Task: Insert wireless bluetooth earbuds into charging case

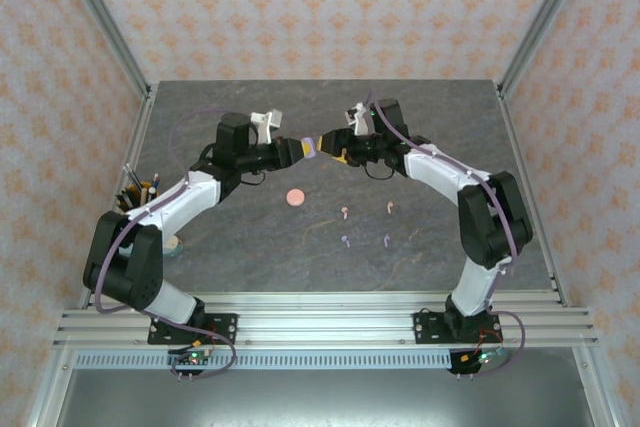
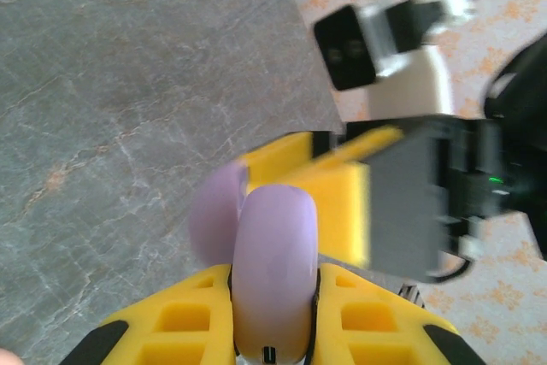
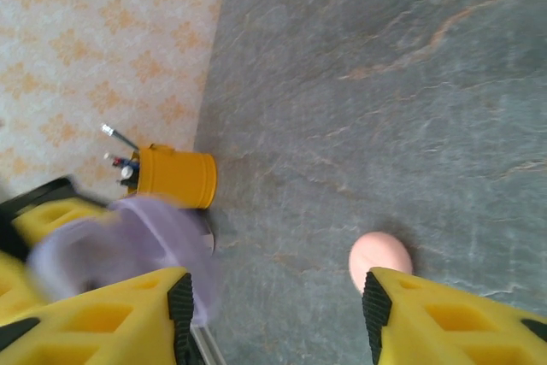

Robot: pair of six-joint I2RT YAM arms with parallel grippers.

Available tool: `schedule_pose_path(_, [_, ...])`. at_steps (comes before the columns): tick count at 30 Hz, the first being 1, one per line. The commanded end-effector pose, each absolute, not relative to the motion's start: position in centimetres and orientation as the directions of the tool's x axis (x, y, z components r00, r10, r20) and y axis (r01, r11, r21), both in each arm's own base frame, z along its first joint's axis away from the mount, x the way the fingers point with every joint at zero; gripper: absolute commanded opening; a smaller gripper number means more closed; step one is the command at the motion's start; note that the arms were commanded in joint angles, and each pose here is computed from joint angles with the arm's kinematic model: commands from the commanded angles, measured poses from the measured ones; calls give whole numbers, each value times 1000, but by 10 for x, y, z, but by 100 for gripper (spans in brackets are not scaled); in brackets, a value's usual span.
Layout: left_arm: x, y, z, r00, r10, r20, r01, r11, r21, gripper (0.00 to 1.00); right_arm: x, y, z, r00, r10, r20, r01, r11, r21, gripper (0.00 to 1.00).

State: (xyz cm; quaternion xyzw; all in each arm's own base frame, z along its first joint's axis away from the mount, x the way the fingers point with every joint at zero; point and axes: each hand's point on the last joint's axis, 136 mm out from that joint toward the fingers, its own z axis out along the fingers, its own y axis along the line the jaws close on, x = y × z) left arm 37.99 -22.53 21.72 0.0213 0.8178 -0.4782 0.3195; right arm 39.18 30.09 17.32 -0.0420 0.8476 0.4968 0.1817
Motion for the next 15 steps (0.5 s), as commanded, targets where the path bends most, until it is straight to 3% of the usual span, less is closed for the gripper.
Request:
schedule_pose_path(1, [370, -231, 264, -740, -253, -624, 458, 490, -742, 0, 403, 299, 155, -934, 138, -330, -215, 518, 828, 55])
schedule_pose_path(8, [369, -230, 253, -749, -236, -620, 447, 511, -734, 0, 394, 279, 178, -922, 166, -349, -224, 507, 832, 54])
schedule_pose_path(15, [373, -237, 249, -762, -220, -609, 459, 481, -747, 0, 360, 275, 228, -895, 81, -438, -368, 419, 830, 53])
